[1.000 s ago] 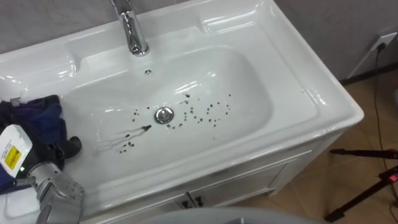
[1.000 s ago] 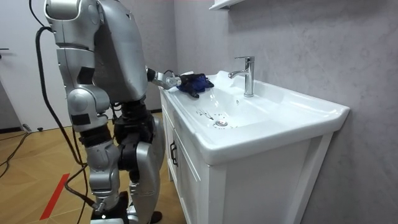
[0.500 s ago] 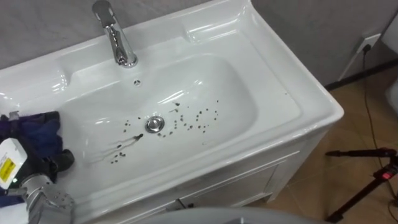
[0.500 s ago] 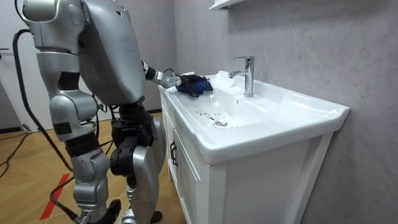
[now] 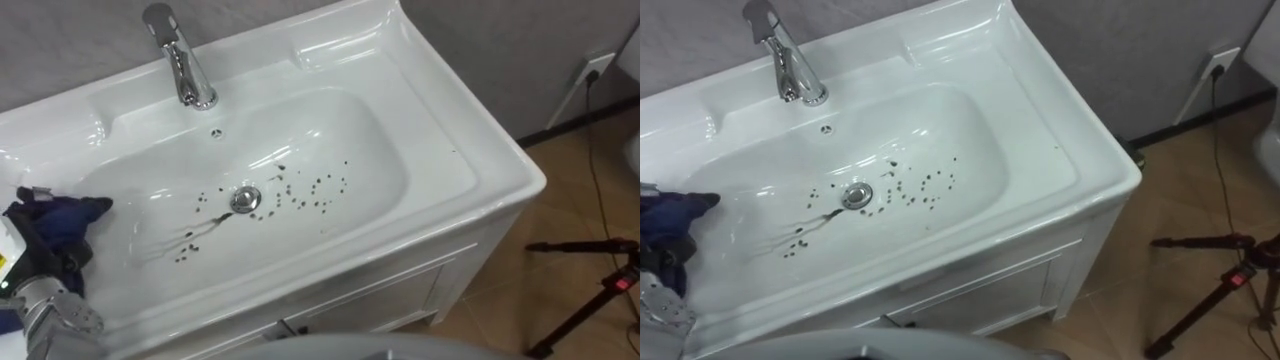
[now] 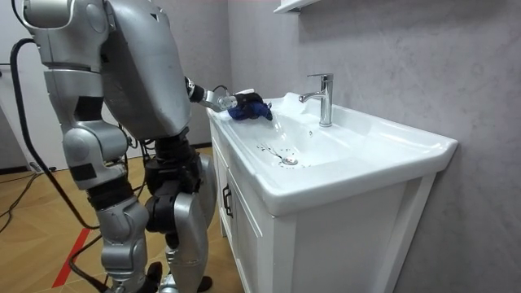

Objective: Wipe basin

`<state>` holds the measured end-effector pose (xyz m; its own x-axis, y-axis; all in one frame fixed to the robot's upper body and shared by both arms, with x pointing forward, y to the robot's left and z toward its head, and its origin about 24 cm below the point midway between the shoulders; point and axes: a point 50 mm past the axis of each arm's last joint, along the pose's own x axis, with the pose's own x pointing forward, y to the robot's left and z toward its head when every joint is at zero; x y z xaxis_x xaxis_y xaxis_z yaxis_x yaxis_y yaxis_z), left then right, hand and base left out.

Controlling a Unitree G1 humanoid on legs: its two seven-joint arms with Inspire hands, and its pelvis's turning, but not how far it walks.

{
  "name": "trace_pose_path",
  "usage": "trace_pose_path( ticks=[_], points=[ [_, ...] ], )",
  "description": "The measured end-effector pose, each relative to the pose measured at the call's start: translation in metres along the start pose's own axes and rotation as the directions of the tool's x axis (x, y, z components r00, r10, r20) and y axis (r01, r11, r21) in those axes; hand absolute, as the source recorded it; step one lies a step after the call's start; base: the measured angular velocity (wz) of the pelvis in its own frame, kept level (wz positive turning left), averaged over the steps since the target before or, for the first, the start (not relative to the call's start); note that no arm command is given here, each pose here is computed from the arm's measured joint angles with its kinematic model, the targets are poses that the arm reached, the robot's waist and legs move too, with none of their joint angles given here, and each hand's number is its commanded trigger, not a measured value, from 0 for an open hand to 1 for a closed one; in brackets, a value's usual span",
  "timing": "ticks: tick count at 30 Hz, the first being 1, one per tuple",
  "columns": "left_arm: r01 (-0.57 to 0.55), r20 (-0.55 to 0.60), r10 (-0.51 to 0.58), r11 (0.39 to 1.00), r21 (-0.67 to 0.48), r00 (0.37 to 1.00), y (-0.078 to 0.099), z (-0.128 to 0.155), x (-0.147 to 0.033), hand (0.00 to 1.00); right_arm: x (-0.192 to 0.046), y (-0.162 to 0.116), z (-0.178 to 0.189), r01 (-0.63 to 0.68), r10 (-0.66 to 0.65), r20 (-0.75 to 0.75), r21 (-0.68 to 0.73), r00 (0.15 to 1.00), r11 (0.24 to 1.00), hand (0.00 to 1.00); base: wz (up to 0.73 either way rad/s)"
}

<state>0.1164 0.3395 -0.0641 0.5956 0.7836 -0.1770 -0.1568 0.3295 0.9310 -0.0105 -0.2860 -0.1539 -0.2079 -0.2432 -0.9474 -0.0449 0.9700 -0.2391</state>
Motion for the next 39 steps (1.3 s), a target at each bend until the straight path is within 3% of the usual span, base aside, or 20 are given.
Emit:
trace_pose_path(
  ticks=[15, 25, 39],
  points=[
    [-0.017, -0.01, 0.017, 0.999, -0.037, 1.0, 0.003, 0.005, 0.005, 1.0, 0.0, 0.002, 0.0, -0.004, 0.004, -0.011, -0.036, 1.0, 0.999, 0.0, 0.02],
    [-0.008, -0.018, 0.005, 0.99, -0.14, 1.0, 0.002, 0.03, 0.012, 1.0, -0.001, 0.002, 0.008, 0.017, -0.016, 0.035, -0.026, 0.999, 1.0, 0.0, 0.13],
    [-0.04, 0.1, 0.067, 0.967, -0.253, 0.993, 0.019, 0.062, 0.002, 1.0, -0.002, 0.006, 0.027, 0.04, -0.039, 0.184, 0.0, 0.982, 0.999, 0.0, 0.13]
  ],
)
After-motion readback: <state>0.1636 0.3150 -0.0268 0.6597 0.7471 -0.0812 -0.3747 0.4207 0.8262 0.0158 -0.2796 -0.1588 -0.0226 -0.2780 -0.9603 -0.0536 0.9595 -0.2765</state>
